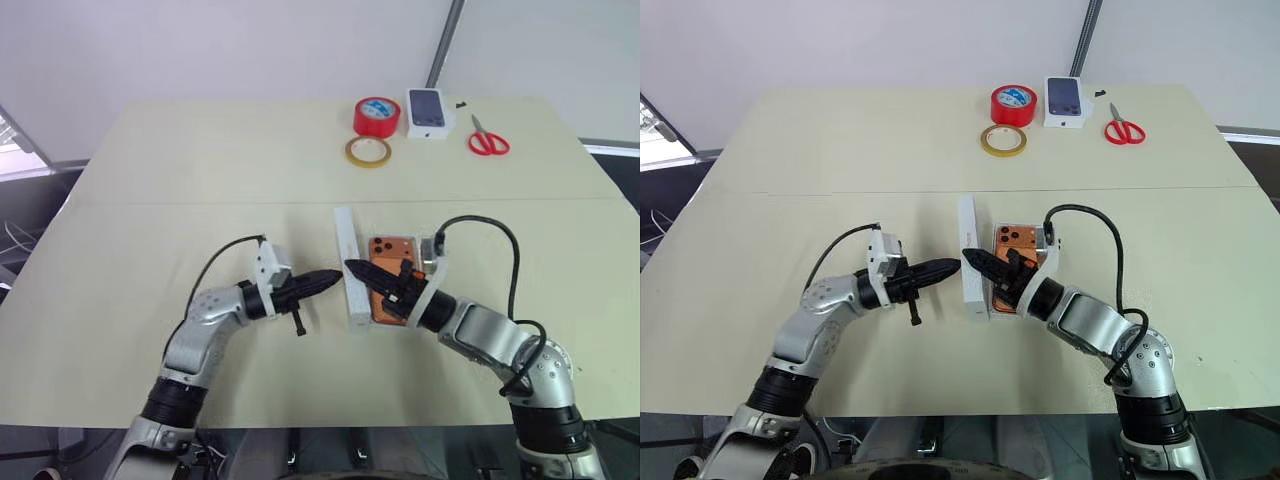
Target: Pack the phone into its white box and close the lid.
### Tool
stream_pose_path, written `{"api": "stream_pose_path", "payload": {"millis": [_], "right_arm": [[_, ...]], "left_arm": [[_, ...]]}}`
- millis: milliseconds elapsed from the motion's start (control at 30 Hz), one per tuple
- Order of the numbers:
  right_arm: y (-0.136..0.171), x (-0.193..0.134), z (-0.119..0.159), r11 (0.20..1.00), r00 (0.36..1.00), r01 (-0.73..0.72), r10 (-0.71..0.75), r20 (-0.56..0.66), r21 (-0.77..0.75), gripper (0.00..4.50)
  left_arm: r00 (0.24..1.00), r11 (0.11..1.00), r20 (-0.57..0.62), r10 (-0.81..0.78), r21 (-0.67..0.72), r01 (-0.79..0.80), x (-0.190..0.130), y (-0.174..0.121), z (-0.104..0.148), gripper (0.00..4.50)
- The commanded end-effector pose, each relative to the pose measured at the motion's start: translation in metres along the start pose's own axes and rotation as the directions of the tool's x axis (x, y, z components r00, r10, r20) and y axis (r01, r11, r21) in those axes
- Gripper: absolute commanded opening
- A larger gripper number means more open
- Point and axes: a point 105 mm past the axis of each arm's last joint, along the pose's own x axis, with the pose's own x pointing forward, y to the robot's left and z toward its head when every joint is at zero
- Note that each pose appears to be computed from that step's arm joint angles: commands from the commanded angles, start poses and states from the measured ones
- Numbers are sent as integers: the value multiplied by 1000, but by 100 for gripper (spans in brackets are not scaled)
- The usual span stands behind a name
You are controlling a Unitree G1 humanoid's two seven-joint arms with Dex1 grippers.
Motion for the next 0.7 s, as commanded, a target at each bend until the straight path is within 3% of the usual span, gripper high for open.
{"api": "stream_pose_path", "payload": {"millis": [33,267,467,633,700], "right_arm": [[-1,-5,10,1000,999,6,-5,50,-18,88],[1,-37,38,989,988,61,-40,150,-134,447],[-18,-83,79,877,935,311,-212,286,-367,447],[-15,-81,95,658,916,396,-239,322,-640,447],[-22,-78,94,547,906,424,-265,331,-722,394]], "left_arm": [[999,999,32,-27,32,26,12,-3,8,0],[998,999,52,-45,14,44,35,-3,3,0],[995,997,67,-79,-3,80,57,-8,-1,0],[994,995,57,-93,-19,94,62,-7,-6,0],[995,997,59,-75,-14,76,57,0,-2,0]]}}
